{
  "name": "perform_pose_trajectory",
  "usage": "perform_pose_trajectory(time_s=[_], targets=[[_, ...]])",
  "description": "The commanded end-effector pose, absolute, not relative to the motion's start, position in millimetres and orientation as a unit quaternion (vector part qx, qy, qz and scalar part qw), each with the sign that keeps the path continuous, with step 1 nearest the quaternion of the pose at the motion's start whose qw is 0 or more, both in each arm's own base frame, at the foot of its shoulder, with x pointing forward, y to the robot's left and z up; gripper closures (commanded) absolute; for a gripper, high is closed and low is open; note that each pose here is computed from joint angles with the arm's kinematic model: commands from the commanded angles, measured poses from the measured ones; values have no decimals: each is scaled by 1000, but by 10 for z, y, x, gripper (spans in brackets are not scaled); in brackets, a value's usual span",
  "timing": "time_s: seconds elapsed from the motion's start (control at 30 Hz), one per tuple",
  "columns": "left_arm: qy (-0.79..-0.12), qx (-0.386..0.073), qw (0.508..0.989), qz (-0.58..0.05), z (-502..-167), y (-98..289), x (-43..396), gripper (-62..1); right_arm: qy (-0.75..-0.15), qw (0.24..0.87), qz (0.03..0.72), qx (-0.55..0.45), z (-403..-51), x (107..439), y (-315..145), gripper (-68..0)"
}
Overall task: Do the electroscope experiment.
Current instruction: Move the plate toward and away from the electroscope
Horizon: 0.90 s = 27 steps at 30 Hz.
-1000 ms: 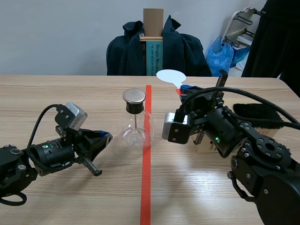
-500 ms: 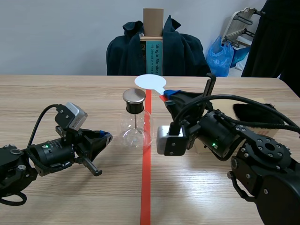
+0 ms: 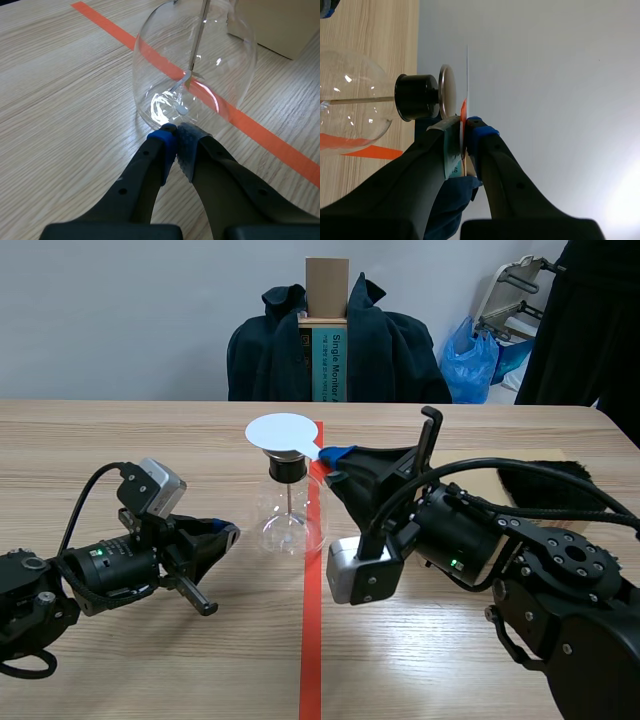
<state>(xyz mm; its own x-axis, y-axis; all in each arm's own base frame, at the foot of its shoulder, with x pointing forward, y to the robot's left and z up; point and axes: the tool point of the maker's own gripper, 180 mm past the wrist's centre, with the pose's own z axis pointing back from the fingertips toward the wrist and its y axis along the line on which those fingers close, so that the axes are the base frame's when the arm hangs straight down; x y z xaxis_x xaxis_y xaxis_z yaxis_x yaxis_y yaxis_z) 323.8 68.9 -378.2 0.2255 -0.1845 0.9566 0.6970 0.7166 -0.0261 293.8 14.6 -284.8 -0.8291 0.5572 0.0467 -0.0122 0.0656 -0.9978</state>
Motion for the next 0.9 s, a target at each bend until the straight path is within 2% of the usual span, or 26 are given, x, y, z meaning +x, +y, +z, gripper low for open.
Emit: perform_pose_trajectory(time_s=[0.0, 0.43, 0.87], targets=[[-564, -241, 734, -291, -3662, 638, 3286, -30, -701, 203, 648, -216, -2714, 3011, 95, -8], [-564, -241, 734, -291, -3661, 637, 3286, -30, -699, 212, 645, -225, -2714, 3049, 68, -8], [-571, -224, 736, -288, -3661, 681, 3328, -30, -656, 320, 602, -323, -2727, 3450, -335, -8]])
